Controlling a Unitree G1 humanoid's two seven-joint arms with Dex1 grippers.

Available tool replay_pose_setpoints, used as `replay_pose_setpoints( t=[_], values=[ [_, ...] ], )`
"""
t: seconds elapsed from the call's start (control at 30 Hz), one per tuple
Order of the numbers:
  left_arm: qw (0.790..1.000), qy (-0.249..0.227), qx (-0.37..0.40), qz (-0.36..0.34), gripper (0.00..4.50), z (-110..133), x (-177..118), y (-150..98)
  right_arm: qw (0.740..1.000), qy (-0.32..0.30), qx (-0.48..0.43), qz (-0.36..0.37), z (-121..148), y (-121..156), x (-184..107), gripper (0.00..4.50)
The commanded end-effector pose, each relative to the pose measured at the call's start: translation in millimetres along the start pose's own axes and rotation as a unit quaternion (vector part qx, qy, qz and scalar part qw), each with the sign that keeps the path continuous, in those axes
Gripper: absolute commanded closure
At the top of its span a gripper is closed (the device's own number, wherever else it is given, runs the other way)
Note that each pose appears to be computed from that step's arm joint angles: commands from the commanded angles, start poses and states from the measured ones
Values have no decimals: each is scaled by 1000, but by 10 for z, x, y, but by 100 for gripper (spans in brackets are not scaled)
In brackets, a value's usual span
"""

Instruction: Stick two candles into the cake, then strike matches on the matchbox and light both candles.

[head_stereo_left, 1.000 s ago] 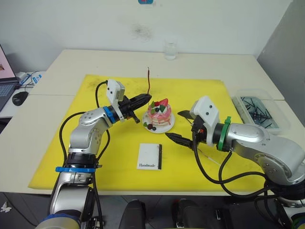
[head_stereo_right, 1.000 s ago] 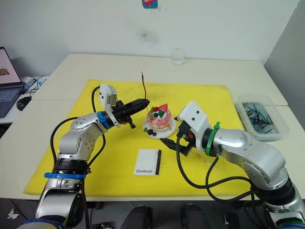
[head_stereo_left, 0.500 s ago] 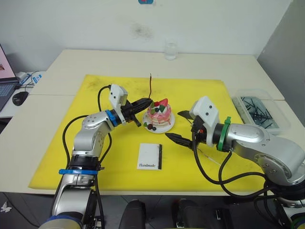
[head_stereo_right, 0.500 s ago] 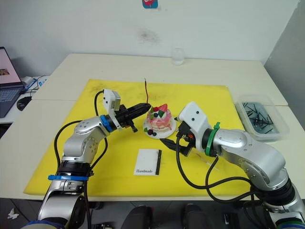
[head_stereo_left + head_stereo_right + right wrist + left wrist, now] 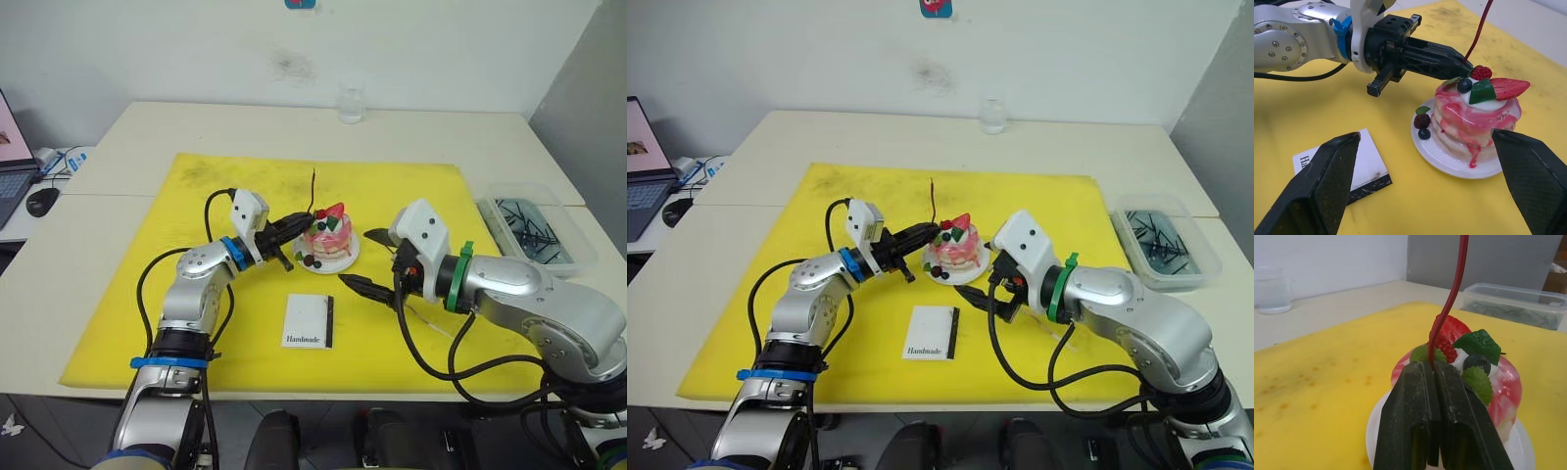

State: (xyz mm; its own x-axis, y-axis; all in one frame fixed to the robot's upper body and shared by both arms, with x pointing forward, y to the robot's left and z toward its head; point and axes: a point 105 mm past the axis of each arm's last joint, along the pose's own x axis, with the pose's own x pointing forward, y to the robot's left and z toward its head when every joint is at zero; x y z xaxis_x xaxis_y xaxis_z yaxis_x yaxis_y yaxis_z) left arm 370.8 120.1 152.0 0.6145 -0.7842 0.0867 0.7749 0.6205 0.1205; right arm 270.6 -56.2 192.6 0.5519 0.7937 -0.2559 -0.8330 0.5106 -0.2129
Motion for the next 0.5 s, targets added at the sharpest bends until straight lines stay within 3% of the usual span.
replay_pose_setpoints(
  t=[0.03, 0.3, 0.5],
  values=[
    [1000, 7, -4, 4, 450, -56, 4, -16, 1000, -17, -15, -13, 91, -22, -56, 3],
    [1000, -10, -17, 7, 450, 56, -2, -5, 1000, -19, -12, -17, 84, -33, -54, 3],
    [999, -19, -18, 24, 270, 195, -69, 87, 1000, -19, -10, -19, 77, -42, -48, 0]
  ],
)
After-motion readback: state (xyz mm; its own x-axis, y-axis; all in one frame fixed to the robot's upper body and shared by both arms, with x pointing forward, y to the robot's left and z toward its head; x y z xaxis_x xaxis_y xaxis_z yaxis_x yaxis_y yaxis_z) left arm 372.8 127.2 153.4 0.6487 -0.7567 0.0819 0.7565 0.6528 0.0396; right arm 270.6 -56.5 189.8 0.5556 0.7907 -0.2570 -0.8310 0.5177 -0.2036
